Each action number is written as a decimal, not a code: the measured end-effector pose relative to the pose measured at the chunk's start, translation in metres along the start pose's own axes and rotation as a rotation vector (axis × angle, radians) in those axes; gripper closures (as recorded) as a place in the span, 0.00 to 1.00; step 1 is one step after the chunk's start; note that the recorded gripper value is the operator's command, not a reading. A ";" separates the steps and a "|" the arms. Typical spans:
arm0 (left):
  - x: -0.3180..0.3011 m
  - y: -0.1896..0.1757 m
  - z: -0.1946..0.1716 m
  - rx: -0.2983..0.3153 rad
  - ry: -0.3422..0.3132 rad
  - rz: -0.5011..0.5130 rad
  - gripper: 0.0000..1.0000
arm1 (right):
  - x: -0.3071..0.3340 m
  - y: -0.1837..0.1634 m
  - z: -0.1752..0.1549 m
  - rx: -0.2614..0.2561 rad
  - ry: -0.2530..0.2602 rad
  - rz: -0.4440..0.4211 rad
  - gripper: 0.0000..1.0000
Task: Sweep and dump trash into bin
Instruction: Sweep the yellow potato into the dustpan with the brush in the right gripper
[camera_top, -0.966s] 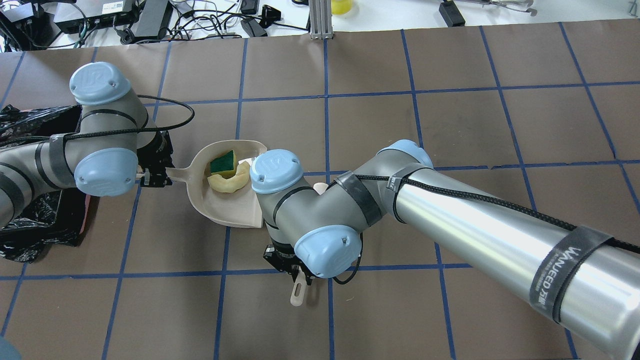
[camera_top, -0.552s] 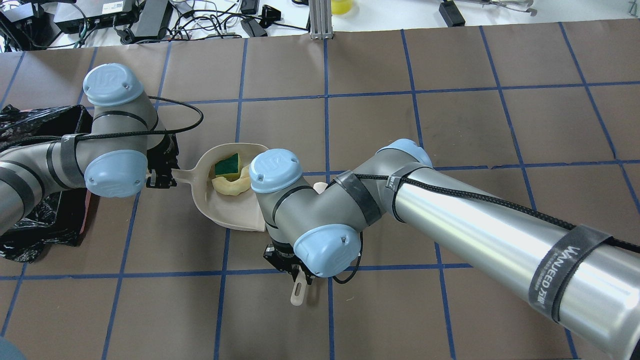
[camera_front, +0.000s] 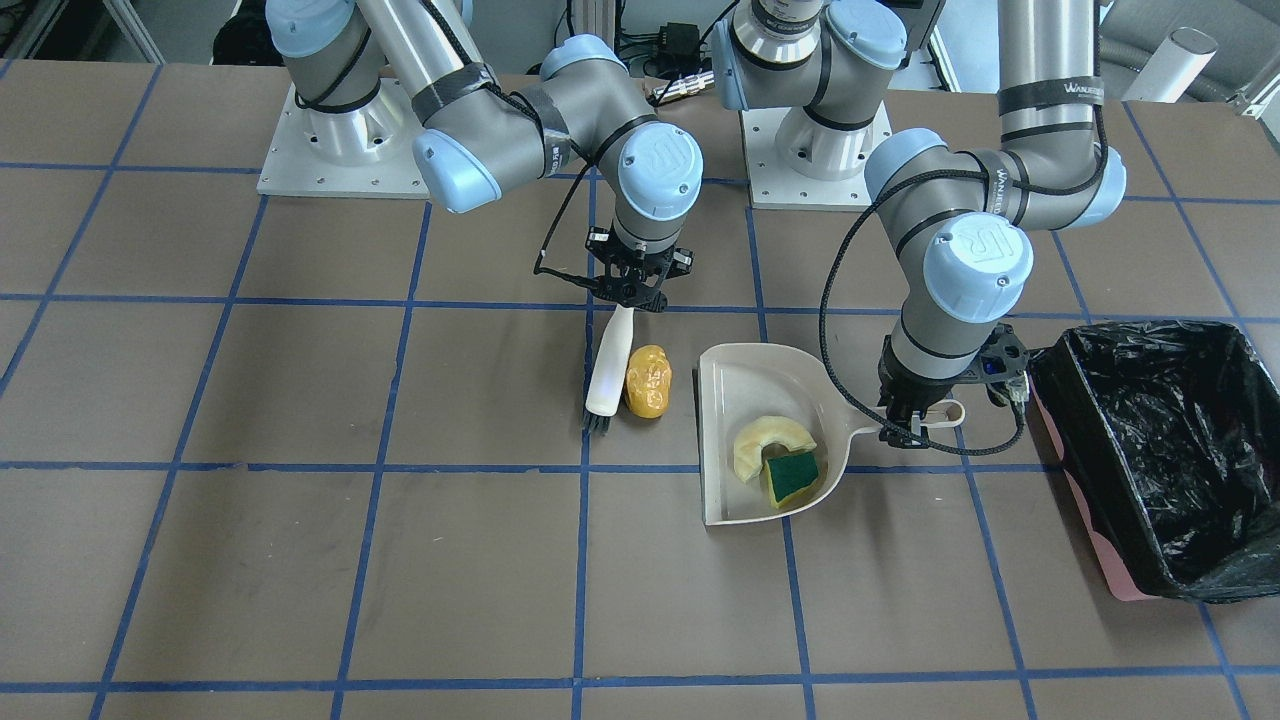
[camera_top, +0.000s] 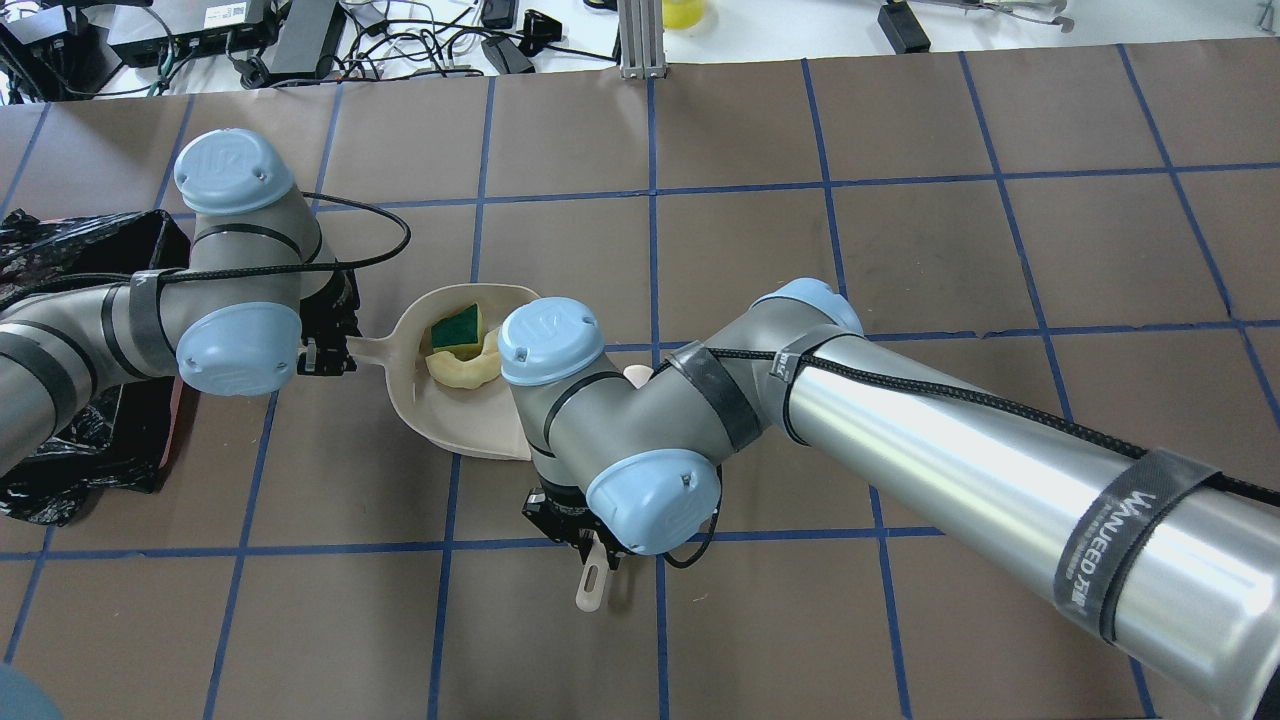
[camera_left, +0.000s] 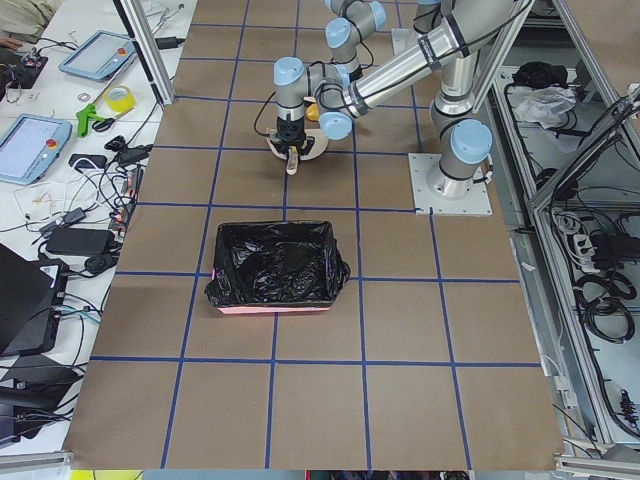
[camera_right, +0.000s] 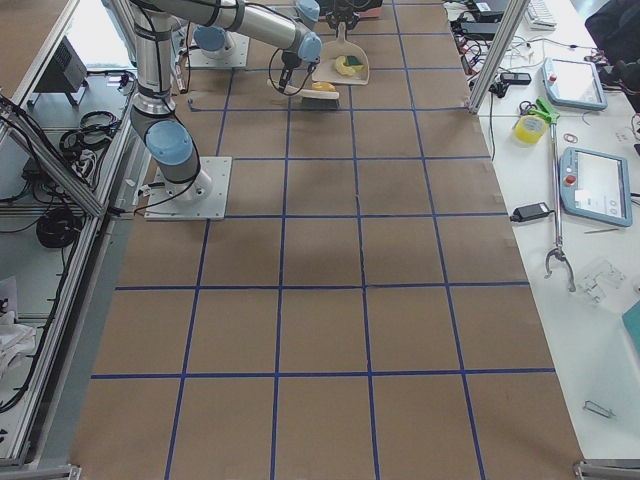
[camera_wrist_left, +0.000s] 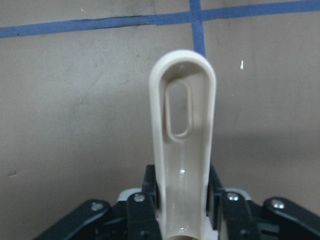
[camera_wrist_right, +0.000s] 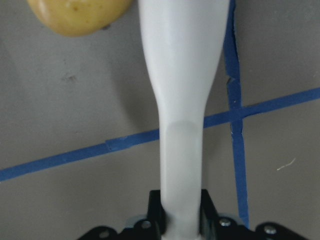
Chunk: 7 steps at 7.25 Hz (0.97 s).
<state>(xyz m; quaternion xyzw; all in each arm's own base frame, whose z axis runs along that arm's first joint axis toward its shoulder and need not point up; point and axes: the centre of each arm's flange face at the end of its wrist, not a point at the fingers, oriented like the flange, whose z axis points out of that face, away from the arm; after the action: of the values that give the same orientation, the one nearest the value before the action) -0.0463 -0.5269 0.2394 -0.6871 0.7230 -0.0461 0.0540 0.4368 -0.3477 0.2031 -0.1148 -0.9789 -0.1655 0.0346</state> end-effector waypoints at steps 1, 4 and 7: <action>0.000 0.000 0.002 0.000 -0.003 -0.004 1.00 | -0.005 -0.004 0.003 -0.005 -0.007 0.012 1.00; 0.001 0.001 0.005 -0.001 -0.009 -0.012 1.00 | -0.035 -0.021 0.002 -0.027 -0.062 0.045 1.00; 0.001 0.001 0.006 -0.002 -0.010 -0.012 1.00 | -0.077 -0.030 -0.005 -0.030 -0.106 0.046 1.00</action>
<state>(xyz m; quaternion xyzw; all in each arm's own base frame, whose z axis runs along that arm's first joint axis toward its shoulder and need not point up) -0.0468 -0.5282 0.2337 -0.6919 0.7185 -0.0425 0.0566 0.5049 -0.3936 0.1903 -0.1465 -0.9739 -0.1729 -0.0154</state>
